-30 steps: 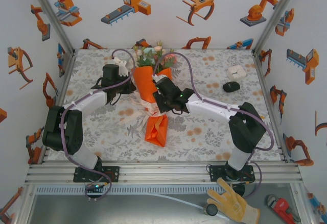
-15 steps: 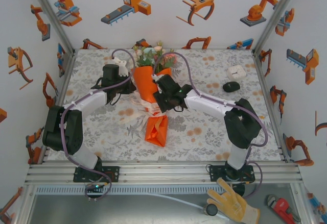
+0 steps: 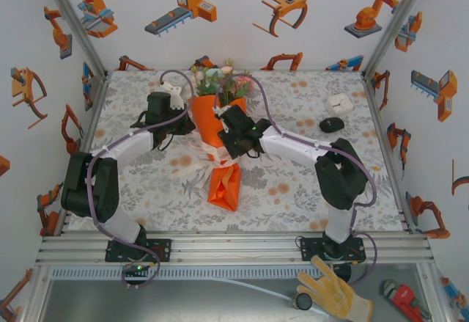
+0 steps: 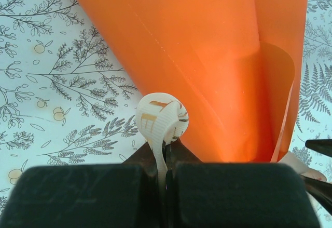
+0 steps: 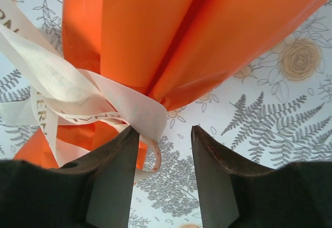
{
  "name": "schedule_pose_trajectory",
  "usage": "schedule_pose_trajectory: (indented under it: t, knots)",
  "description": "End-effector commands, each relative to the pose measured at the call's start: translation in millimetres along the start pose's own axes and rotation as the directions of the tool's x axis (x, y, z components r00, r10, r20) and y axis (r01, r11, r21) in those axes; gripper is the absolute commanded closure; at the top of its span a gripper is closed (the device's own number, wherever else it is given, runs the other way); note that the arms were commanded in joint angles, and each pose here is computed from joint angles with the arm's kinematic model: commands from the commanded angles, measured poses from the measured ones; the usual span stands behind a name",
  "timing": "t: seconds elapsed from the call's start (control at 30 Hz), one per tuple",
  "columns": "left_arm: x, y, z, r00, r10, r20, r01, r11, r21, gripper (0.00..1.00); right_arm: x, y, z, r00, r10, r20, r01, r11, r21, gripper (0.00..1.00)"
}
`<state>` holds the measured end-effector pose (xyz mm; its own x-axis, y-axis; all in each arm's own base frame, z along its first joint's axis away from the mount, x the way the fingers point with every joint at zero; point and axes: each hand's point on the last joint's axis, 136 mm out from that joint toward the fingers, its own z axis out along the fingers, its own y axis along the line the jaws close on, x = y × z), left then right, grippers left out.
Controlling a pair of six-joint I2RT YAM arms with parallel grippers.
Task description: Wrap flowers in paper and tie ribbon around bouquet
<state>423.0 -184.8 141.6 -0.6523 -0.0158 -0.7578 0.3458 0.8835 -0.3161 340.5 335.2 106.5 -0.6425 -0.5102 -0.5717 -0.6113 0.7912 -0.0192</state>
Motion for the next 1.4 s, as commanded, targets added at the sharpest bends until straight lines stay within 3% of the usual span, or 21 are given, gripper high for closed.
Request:
schedule_pose_trajectory:
  t: [0.0, 0.27, 0.5, 0.63, 0.93, 1.13, 1.23, 1.37]
  knots:
    - [-9.4, -6.3, -0.2, 1.0, 0.015, 0.012, -0.015, 1.0, 0.019, 1.0, -10.8, -9.5, 1.6, 0.999, -0.033, 0.037, 0.031, 0.998, 0.055, 0.57]
    - [-8.2, -5.4, 0.1, 1.0, 0.014, 0.01, -0.014, 1.0, 0.016, 1.0, -14.6, -3.1, 4.8, 0.993, -0.047, 0.111, 0.043, 0.998, 0.041, 0.6]
    - [-6.1, -5.4, 0.9, 1.0, 0.01, 0.005, -0.01, 1.0, 0.018, 1.0, -21.0, -9.4, -10.0, 0.967, -0.154, 0.201, 0.098, 0.959, 0.265, 0.59]
    - [-6.2, -5.2, 0.3, 1.0, 0.012, 0.006, -0.013, 1.0, 0.016, 1.0, -24.7, -12.2, -26.5, 0.954, -0.163, 0.252, 0.083, 0.95, 0.3, 0.56]
    - [-6.6, -5.9, -0.1, 1.0, 0.011, 0.007, -0.011, 1.0, 0.02, 1.0, -11.5, 20.1, -31.3, 0.969, -0.108, 0.221, 0.091, 0.992, 0.083, 0.5]
    - [-6.8, -6.3, 0.2, 1.0, 0.011, 0.006, -0.011, 1.0, 0.022, 1.0, -27.6, 29.2, -61.8, 0.958, -0.061, 0.279, 0.065, 0.998, -0.007, 0.5]
    - [-6.2, -6.2, 0.3, 1.0, 0.009, 0.004, -0.009, 1.0, 0.022, 1.0, -38.5, 14.2, -73.8, 0.962, 0.071, 0.263, -0.033, 0.988, -0.148, 0.52]
    - [-6.3, -8.5, -0.4, 1.0, 0.01, 0.005, -0.01, 0.999, 0.032, 1.0, -35.2, -20.5, -59.7, 0.962, 0.232, 0.141, -0.182, 0.937, -0.299, 0.6]
